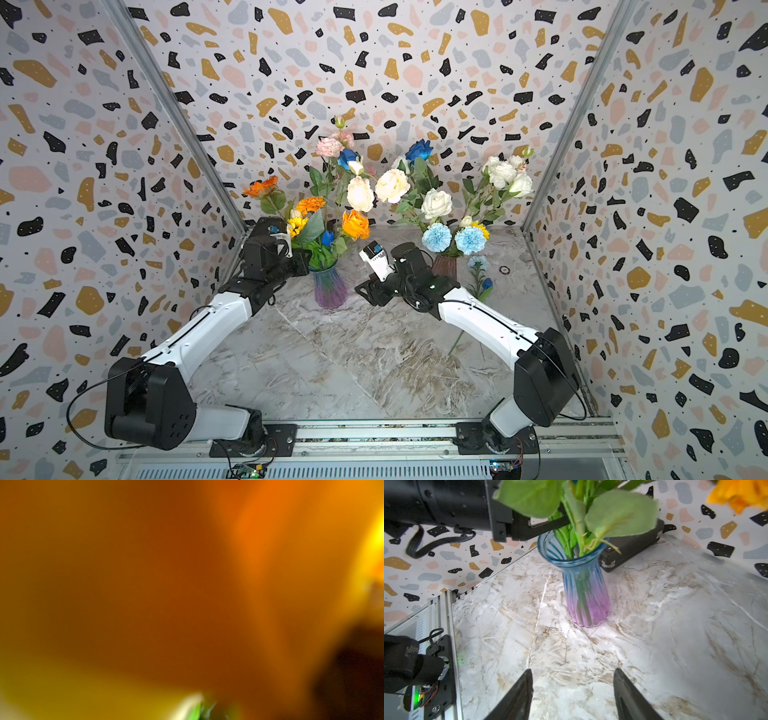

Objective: Pick out blue flowers from the vase
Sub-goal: Move the vase to the center of the board, then pick up the flower from the vase.

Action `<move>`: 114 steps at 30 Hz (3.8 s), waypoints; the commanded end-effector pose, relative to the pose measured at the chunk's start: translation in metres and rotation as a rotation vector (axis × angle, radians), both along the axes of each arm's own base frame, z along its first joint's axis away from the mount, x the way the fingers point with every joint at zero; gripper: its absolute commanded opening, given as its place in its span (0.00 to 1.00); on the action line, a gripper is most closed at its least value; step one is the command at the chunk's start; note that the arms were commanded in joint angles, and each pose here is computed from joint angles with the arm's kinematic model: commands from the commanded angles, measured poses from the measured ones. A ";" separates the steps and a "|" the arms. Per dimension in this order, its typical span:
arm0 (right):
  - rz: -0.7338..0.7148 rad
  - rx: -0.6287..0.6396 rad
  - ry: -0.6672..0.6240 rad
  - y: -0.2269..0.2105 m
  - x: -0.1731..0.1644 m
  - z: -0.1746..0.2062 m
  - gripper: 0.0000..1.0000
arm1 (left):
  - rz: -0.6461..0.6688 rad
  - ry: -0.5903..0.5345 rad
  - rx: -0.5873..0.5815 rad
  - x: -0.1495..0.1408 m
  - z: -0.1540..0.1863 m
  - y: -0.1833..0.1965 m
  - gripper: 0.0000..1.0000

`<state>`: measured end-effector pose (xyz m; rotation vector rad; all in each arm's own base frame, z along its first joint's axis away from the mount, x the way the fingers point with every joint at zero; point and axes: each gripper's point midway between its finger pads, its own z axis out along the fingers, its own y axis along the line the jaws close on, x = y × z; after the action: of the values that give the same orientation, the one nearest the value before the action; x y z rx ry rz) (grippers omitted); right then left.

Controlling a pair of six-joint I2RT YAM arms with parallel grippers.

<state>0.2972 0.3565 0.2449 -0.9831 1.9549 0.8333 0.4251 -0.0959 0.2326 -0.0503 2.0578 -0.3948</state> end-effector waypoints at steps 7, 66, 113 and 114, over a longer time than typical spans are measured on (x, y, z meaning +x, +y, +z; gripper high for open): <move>0.079 0.075 -0.144 0.032 -0.027 0.089 0.54 | 0.092 0.053 0.117 -0.022 -0.018 0.031 0.00; -0.120 0.261 -0.380 0.154 0.144 0.149 0.55 | 0.265 0.078 0.052 -0.057 -0.033 0.062 0.00; -0.021 0.434 -0.446 0.166 0.118 0.199 0.00 | 0.232 0.088 0.076 -0.051 -0.038 0.058 0.00; -0.017 0.429 -0.466 0.165 0.113 0.204 0.00 | 0.236 0.090 0.078 -0.052 -0.038 0.059 0.00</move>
<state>0.4368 0.5421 0.3737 -0.8144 1.4682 0.9055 0.3819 -0.0396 0.2306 -0.3149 1.9981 -0.2502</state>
